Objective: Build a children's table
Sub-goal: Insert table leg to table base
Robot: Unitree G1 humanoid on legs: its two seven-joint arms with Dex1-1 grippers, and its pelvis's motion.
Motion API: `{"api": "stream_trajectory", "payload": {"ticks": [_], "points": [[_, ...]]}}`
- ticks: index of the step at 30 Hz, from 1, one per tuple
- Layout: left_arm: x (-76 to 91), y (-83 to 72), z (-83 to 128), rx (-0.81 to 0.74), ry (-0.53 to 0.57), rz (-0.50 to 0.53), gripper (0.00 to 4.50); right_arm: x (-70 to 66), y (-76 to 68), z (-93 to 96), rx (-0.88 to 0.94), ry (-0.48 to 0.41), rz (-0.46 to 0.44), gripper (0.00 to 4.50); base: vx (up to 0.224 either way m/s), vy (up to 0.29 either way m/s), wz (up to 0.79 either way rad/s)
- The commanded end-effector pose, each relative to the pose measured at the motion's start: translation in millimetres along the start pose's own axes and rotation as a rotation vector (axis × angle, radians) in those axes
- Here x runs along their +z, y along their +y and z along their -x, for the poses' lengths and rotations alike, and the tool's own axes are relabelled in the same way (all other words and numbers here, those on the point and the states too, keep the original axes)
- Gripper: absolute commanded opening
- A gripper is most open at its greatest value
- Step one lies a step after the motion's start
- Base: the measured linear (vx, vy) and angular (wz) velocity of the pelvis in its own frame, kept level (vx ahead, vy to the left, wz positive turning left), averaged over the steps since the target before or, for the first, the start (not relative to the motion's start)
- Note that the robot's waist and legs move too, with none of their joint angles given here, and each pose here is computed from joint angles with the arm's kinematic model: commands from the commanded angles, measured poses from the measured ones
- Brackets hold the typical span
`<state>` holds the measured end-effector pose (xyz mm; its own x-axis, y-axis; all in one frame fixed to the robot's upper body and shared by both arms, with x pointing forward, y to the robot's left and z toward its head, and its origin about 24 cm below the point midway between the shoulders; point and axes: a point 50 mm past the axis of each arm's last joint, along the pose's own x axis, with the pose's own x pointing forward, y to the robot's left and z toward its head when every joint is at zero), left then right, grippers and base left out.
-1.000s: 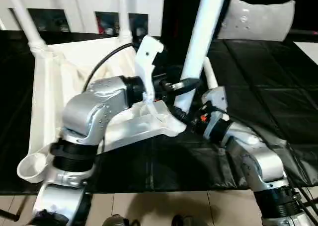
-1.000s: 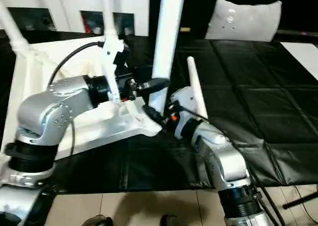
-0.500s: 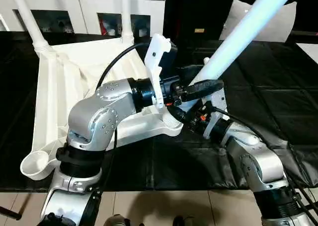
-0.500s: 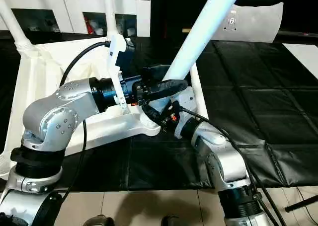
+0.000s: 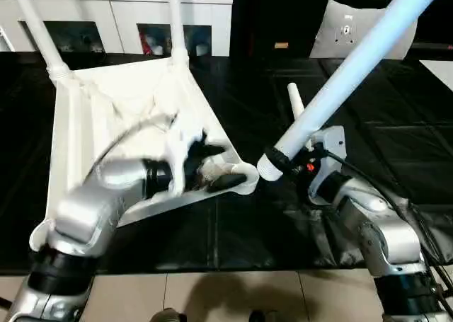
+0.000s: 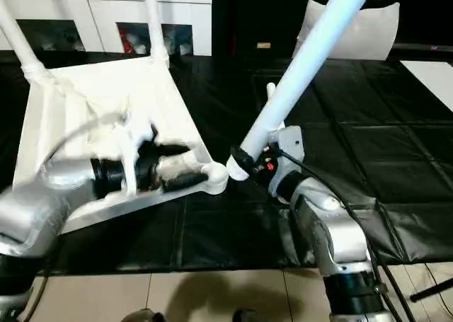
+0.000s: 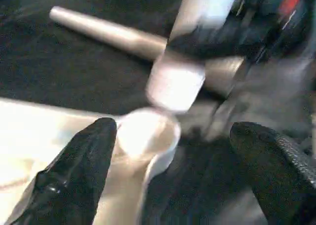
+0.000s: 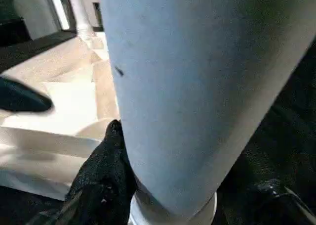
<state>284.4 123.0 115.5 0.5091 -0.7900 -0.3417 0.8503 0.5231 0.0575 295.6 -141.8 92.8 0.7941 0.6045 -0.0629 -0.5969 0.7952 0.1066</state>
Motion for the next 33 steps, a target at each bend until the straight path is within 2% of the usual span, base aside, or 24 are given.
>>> {"api": "stream_trajectory", "payload": {"ticks": [1, 3, 5, 6, 10, 11, 15, 16, 19, 20, 30, 31, 33], "points": [[-15.5, -0.8, -5, 0.027, 0.076, -0.047, 4.16, 3.8, 4.0, 3.9, 0.010, -0.003, -0.004, 1.88, 0.000, 0.000, 0.00], [-23.3, -1.1, -6, 0.029, 0.112, -0.060, 4.16, 2.7, 5.9, 5.2, 0.016, 0.006, -0.001, 1.88, 0.000, 0.000, 0.00], [-28.5, 1.1, -9, 0.034, 0.104, -0.049, 4.16, 1.0, 6.9, 6.9, 0.021, 0.015, 0.000, 1.88, 0.000, 0.000, 0.00], [-31.6, 3.2, -11, 0.036, 0.106, -0.067, 3.88, 0.3, 7.1, 7.9, 0.022, 0.018, -0.001, 1.88, 0.000, 0.000, 0.00], [-41.8, 7.2, -13, -0.003, 0.162, -0.121, 3.67, 0.1, 8.3, 10.6, 0.038, 0.031, 0.001, 1.88, 0.000, 0.000, 0.00], [-42.6, 8.1, -14, -0.002, 0.165, -0.127, 3.44, 0.2, 8.6, 10.8, 0.039, 0.033, 0.000, 1.88, 0.000, 0.000, 0.00], [-45.4, 11.8, -15, -0.005, 0.178, -0.108, 3.29, 0.0, 9.4, 12.2, 0.044, 0.042, 0.000, 1.88, 0.000, 0.000, 0.00], [-46.5, 13.3, -15, -0.002, 0.182, -0.095, 3.01, -0.2, 9.6, 12.7, 0.046, 0.045, 0.001, 1.88, 0.000, 0.000, 0.00], [-49.9, 19.4, -14, 0.012, 0.192, -0.084, 2.88, -1.0, 9.7, 13.3, 0.051, 0.052, 0.008, 1.88, 0.000, 0.000, 0.00], [-50.3, 21.6, -14, 0.011, 0.192, -0.088, 2.71, -0.8, 9.8, 13.2, 0.052, 0.053, 0.007, 1.88, 0.000, 0.000, 0.00], [-51.0, 27.8, -13, -0.014, 0.216, -0.096, 1.99, -1.3, 11.3, 13.1, 0.068, 0.064, 0.011, 1.88, 0.000, 0.000, 0.00], [-51.0, 27.8, -13, -0.014, 0.216, -0.096, 1.76, -1.3, 11.3, 13.1, 0.068, 0.064, 0.011, 1.88, 0.000, 0.000, 0.00], [-51.4, 28.0, -12, -0.021, 0.218, -0.093, 1.72, -1.6, 11.4, 13.4, 0.069, 0.066, 0.012, 1.88, 0.000, 0.000, 0.00]]}}
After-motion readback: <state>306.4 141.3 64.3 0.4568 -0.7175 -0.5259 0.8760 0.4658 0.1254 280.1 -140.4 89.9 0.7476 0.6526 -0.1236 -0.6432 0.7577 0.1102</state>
